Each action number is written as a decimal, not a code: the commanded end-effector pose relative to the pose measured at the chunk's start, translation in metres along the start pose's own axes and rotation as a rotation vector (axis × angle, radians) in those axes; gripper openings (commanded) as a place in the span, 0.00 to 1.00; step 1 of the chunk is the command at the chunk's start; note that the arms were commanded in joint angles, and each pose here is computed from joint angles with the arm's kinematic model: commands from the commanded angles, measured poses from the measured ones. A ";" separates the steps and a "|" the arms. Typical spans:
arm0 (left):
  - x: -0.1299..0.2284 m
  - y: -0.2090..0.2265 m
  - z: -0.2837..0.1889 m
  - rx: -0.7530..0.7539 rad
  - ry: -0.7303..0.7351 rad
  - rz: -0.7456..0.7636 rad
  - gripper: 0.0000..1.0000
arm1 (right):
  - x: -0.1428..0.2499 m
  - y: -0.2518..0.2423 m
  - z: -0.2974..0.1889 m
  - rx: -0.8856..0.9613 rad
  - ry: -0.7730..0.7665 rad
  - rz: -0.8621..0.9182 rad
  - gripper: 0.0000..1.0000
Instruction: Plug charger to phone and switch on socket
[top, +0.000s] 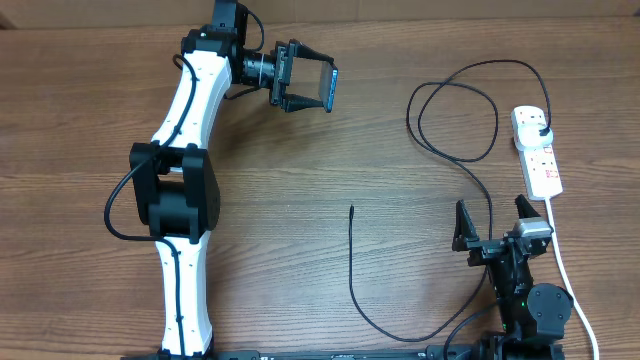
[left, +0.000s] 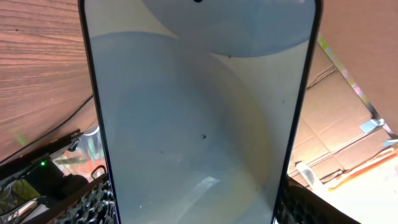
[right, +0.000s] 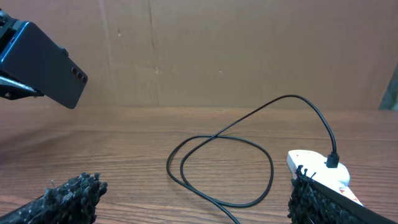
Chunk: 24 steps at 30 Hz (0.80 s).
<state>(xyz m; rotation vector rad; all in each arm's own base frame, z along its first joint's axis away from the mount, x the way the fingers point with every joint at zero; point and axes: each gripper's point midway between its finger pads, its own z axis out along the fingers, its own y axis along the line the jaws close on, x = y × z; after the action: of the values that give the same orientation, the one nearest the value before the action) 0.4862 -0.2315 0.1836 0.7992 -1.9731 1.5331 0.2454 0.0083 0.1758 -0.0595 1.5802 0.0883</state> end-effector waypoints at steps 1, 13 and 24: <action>0.015 -0.015 -0.007 0.039 0.052 0.052 0.05 | 0.002 -0.001 0.000 0.005 -0.003 -0.005 1.00; 0.017 -0.016 -0.007 0.045 0.063 0.084 0.04 | 0.002 -0.001 0.000 0.005 -0.003 -0.005 1.00; 0.000 -0.008 -0.006 -0.001 -0.039 0.095 0.04 | 0.002 -0.001 0.000 0.005 -0.003 -0.005 1.00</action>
<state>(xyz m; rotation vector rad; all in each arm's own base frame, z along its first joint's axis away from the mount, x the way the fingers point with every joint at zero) 0.4865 -0.2310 0.1815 0.7890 -1.9984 1.5370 0.2454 0.0083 0.1758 -0.0595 1.5802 0.0883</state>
